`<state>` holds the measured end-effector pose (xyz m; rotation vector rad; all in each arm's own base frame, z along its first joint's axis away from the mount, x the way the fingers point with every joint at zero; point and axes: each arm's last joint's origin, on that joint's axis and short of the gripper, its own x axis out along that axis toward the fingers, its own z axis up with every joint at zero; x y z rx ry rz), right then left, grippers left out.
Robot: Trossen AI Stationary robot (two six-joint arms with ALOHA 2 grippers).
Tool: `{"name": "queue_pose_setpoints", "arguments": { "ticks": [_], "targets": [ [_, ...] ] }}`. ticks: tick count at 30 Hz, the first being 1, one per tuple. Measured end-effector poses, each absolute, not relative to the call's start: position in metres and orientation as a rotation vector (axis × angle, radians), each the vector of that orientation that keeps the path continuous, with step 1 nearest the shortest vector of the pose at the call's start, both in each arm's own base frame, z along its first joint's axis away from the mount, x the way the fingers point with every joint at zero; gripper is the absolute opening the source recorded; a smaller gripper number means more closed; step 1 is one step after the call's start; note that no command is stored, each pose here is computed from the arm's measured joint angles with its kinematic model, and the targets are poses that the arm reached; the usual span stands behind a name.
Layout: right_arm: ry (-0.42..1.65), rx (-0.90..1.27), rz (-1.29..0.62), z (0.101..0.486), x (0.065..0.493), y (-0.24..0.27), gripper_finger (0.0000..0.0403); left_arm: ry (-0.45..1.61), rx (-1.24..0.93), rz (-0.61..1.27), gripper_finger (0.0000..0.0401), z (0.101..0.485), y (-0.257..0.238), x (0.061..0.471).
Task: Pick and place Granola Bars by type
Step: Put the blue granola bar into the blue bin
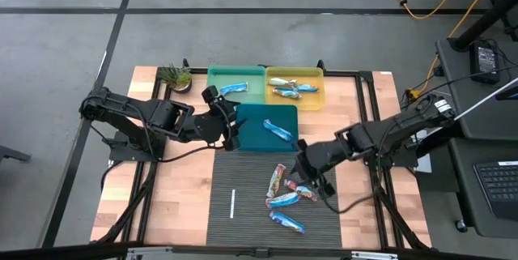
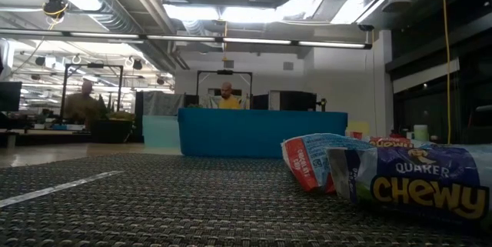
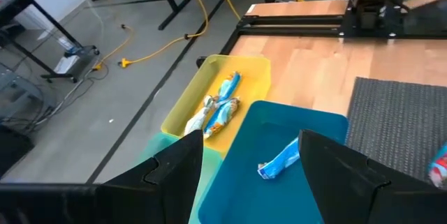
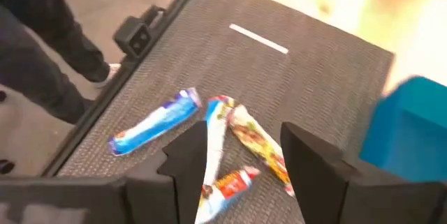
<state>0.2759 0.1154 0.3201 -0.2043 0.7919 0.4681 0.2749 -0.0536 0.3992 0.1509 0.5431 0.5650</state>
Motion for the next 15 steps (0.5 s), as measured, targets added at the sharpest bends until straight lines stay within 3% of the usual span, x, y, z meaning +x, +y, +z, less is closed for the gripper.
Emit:
{"name": "queue_pose_setpoints", "arguments": {
  "ticks": [8, 15],
  "targets": [
    [0.827, -0.196, 0.539, 0.297, 0.284, 0.154, 0.0184, 0.552, 0.141, 0.537, 0.0228, 0.399, -0.054, 0.275],
    [0.892, -0.032, 0.593, 0.272, 0.29, 0.192, 0.0184, 0.552, 0.142, 0.537, 0.0228, 0.399, -0.054, 0.275]
  ]
}}
